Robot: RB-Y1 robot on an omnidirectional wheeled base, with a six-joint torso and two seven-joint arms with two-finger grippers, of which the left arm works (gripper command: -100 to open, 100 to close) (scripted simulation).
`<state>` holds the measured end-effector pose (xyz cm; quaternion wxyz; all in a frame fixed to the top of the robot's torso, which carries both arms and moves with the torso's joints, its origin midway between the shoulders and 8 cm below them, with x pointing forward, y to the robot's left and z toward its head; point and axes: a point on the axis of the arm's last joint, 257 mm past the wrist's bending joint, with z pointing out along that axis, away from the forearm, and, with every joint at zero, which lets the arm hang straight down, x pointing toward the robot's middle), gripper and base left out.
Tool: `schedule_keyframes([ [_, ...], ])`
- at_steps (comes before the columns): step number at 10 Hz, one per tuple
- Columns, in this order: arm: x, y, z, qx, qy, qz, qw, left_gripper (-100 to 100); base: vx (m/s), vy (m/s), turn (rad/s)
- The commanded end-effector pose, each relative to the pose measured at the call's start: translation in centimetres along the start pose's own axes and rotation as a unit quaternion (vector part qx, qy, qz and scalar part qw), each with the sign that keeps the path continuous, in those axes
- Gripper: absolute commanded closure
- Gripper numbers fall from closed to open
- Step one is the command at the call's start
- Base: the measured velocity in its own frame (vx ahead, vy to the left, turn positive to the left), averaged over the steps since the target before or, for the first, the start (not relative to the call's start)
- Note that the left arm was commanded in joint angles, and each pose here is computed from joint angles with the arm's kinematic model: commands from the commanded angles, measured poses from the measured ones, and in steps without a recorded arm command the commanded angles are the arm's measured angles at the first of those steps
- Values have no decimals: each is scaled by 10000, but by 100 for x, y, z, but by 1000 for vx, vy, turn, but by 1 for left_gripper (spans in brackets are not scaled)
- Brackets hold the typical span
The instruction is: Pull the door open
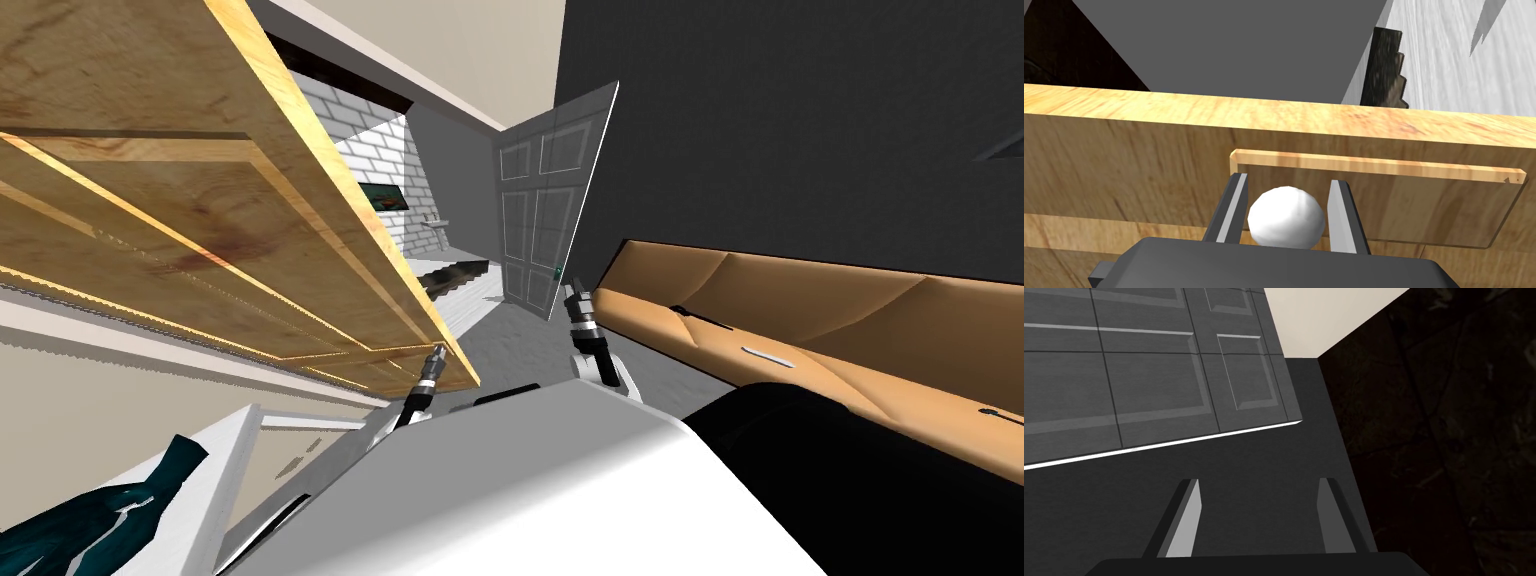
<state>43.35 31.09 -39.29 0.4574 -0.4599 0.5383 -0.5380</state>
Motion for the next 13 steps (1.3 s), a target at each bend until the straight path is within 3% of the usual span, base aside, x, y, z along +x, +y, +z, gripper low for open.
schedule_keyframes([
  [1, -75, 30, -123, -12, 9, -13, 10000, 100, -110, -3, -170],
  [3, -260, 26, -313, -2, -1, -6, 10000, 100, -184, 32, -257],
  [5, -351, 18, -410, 3, -3, -2, 10000, 100, -171, 49, -162],
  [8, -547, -9, -625, 12, 0, 10, 10000, 100, -157, 56, -172],
  [9, -453, 26, -573, -3, 34, -14, 10000, 100, -78, 15, -55],
  [10, -471, 30, -682, -2, 92, -17, 10000, 100, -98, 46, -109],
  [11, -479, 28, -715, 0, 110, -14, 9999, 100, -155, 60, -135],
  [13, -515, 16, -872, 8, 195, -1, 9998, 100, -189, 83, -152],
])
